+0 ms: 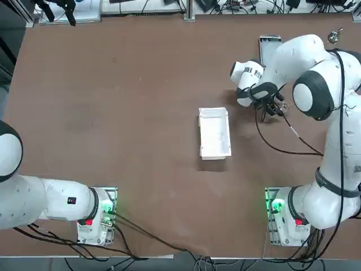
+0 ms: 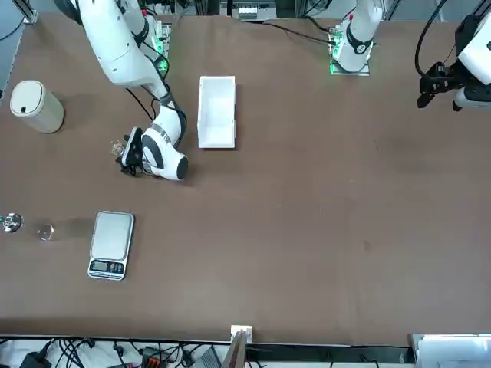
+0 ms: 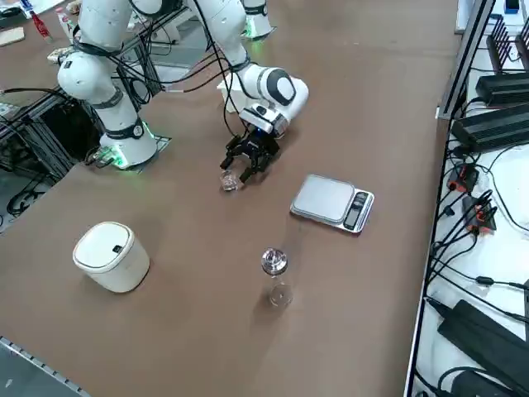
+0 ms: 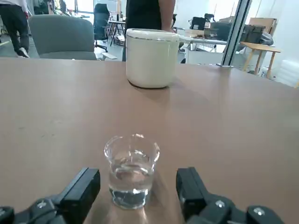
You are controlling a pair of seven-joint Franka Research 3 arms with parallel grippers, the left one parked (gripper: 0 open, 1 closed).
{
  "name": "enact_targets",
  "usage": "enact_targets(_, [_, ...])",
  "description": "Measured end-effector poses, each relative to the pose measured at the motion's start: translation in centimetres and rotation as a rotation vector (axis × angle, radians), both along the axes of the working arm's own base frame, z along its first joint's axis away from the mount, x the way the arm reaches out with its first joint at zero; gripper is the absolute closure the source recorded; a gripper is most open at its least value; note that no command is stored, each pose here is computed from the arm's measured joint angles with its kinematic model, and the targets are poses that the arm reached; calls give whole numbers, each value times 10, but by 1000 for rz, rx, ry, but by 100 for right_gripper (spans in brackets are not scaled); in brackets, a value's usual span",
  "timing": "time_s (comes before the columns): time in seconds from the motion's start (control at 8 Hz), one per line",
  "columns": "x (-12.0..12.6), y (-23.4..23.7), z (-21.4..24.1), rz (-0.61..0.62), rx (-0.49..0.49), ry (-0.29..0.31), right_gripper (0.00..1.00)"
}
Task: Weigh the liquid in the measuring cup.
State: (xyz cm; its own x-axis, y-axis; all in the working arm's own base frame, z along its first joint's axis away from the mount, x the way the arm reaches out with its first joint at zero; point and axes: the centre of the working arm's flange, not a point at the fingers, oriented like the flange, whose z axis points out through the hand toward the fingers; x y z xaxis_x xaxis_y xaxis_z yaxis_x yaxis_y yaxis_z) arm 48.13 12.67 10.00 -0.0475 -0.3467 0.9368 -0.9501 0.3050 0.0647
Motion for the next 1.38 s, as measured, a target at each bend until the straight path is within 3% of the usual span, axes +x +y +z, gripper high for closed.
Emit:
enact_targets(0.75, [-8, -27, -10, 1, -12, 18, 4])
enact_targets(1.0, [-10, -27, -12, 3, -14, 22, 15])
enact_targets(1.12, [-9, -27, -11, 12, -17, 18, 38])
enact_targets(1.38, [-4, -25, -7, 43, -22, 5, 39])
